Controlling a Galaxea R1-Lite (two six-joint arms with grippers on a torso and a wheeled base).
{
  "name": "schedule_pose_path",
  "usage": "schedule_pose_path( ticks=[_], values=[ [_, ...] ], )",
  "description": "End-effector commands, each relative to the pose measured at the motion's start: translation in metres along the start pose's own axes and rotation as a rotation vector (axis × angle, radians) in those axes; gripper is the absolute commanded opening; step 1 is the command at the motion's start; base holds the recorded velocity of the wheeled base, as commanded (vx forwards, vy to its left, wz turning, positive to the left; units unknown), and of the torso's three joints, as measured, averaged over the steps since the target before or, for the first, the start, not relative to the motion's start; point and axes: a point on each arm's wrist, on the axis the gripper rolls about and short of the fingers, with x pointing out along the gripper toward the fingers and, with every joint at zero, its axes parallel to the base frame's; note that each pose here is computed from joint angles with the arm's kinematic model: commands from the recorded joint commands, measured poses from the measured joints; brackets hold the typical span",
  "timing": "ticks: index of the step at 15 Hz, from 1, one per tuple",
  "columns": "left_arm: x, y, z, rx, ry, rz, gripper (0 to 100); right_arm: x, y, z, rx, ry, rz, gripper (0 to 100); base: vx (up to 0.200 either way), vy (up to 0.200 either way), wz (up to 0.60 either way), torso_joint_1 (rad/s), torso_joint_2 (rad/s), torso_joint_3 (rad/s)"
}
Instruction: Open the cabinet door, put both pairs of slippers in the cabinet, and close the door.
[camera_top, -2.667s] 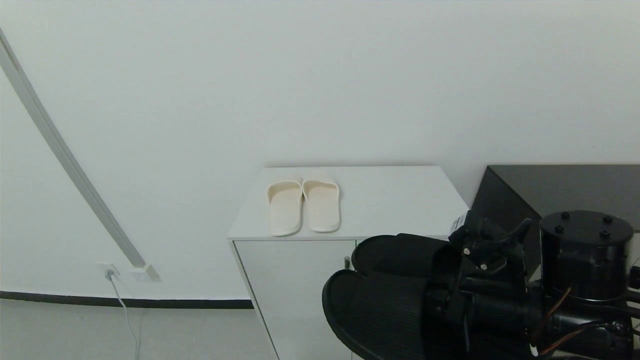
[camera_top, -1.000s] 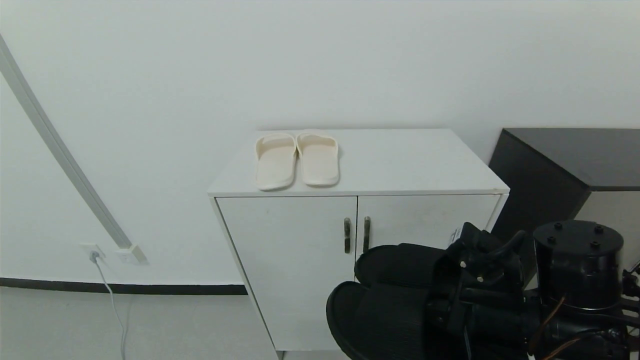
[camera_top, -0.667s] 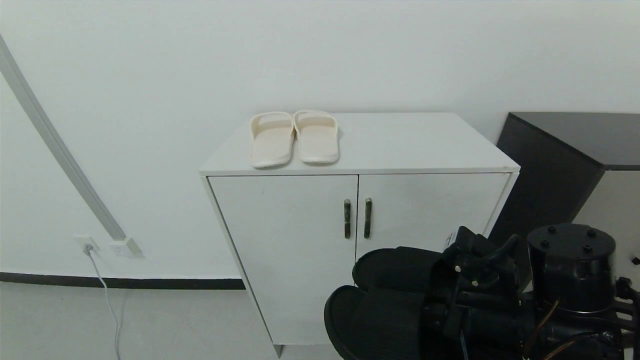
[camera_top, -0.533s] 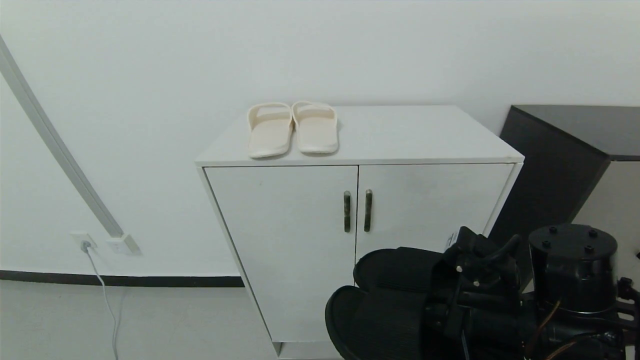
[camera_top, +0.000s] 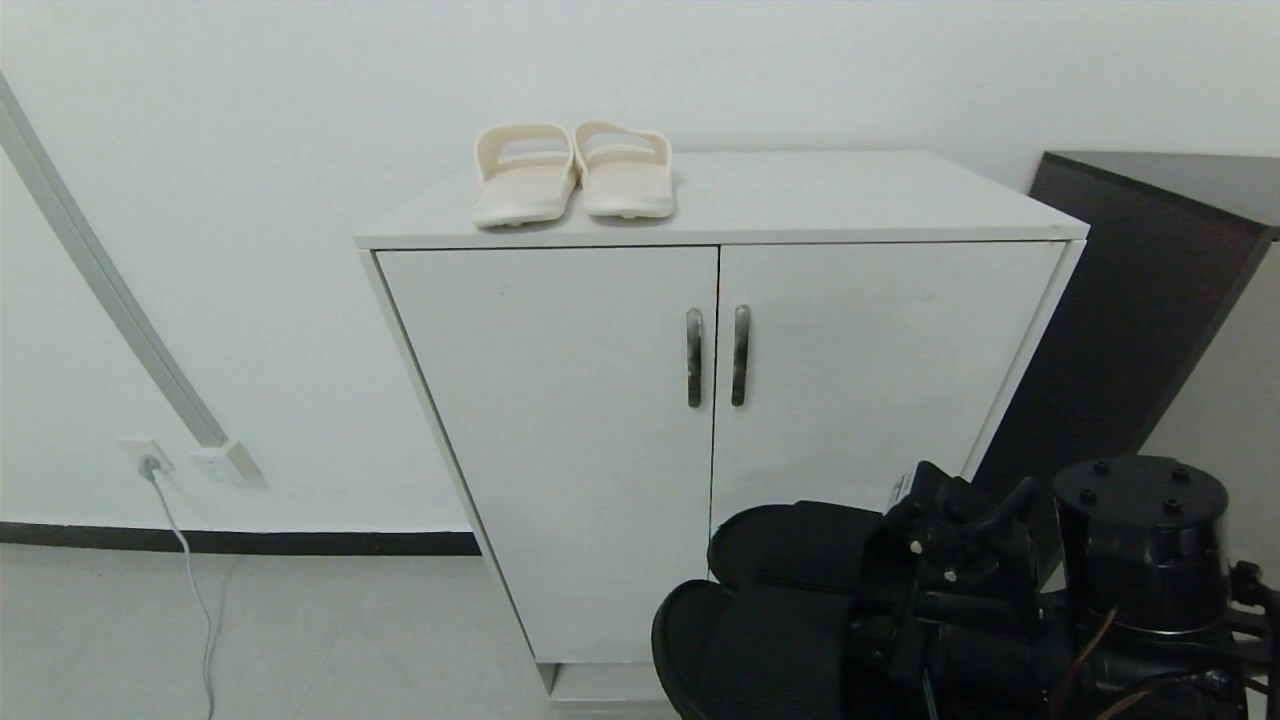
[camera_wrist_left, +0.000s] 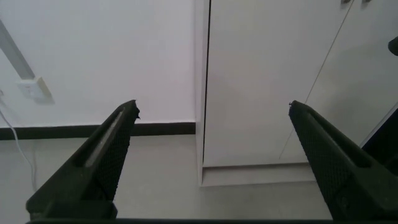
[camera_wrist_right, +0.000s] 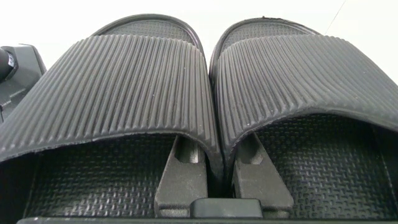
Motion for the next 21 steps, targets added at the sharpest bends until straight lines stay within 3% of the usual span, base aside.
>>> schedule_pose_path(
  ticks=[1, 8, 15, 17, 18, 19, 20, 21],
  values=[
    [0.000, 0.000, 0.000, -0.001, 0.000, 0.000, 100, 0.001, 0.000, -0.001, 0.000, 0.001, 0.000, 0, 0.000, 0.000, 0.00, -0.100, 0.45, 0.354],
    [0.000, 0.000, 0.000, 0.001, 0.000, 0.000, 100, 0.001, 0.001, -0.006, -0.026, 0.009, 0.002, 0, 0.000, 0.000, 0.00, -0.036, 0.40, 0.361],
    [0.000, 0.000, 0.000, 0.001, 0.001, -0.001, 100, 0.001, 0.001, -0.008, -0.024, 0.016, 0.010, 0, 0.000, 0.000, 0.00, 0.000, 0.03, 0.027],
    [-0.001, 0.000, 0.005, 0.026, -0.016, 0.003, 100, 0.001, 0.001, -0.009, -0.023, 0.020, 0.010, 0, 0.000, 0.000, 0.00, 0.000, 0.00, 0.000],
    [-0.004, 0.000, 0.029, 0.004, -0.036, 0.005, 100, 0.001, 0.001, -0.010, -0.022, 0.023, 0.014, 0, 0.000, 0.000, 0.00, 0.000, 0.00, 0.000],
    [-0.001, 0.000, 0.040, -0.010, -0.003, -0.007, 100, 0.002, 0.001, -0.010, -0.022, 0.023, 0.015, 0, 0.000, 0.000, 0.00, 0.000, 0.00, 0.000],
    [0.010, -0.001, 0.044, -0.014, 0.080, -0.043, 100, 0.004, 0.002, -0.011, -0.024, 0.029, 0.017, 0, 0.000, 0.000, 0.00, 0.000, 0.00, 0.000],
    [0.021, -0.002, 0.048, -0.020, 0.131, -0.096, 100, 0.004, 0.002, -0.011, -0.023, 0.029, 0.020, 0, 0.000, 0.000, 0.00, 0.000, 0.00, 0.000]
  ],
)
